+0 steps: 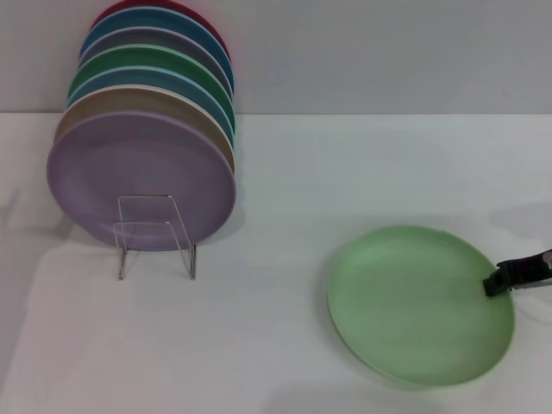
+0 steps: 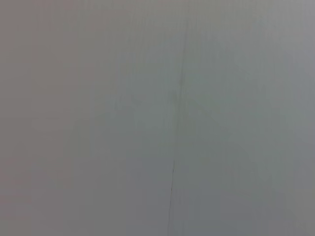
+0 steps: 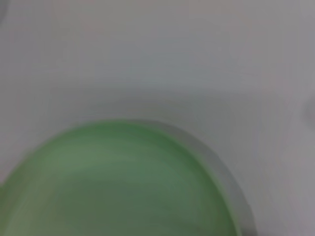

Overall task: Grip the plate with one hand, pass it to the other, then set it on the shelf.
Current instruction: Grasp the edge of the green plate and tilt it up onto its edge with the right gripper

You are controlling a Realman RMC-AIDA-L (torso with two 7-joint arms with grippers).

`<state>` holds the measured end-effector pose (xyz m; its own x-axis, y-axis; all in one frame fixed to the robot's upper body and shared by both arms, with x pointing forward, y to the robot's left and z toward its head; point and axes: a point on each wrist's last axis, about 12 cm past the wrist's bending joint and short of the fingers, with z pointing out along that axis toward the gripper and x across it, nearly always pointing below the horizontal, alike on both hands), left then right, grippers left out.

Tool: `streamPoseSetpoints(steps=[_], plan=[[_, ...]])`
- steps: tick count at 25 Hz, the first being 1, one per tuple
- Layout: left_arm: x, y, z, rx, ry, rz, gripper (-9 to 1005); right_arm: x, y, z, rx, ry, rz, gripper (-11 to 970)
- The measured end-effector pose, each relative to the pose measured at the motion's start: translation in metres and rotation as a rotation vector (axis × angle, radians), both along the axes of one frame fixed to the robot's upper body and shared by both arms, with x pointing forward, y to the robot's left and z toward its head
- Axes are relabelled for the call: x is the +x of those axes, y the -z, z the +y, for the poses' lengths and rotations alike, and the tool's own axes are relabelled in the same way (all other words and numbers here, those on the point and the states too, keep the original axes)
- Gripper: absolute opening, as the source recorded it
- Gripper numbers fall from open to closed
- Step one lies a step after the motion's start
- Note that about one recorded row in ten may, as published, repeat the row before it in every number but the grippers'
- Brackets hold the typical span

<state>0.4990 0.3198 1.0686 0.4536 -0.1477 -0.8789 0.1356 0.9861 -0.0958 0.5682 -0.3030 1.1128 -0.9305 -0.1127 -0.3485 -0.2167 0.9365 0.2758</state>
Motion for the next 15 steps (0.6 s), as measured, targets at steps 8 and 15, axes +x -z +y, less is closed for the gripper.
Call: streamPoseSetpoints(steps=[8, 15], plan=[[-0.001, 0.000, 0.001, 0.000, -0.003, -0.003, 778, 0.003, -0.010, 0.001, -0.008, -0.007, -0.078, 51], [-0.002, 0.000, 0.001, 0.000, -0.004, -0.005, 773, 0.005, -0.027, -0.001, 0.015, -0.038, -0.256, 31]])
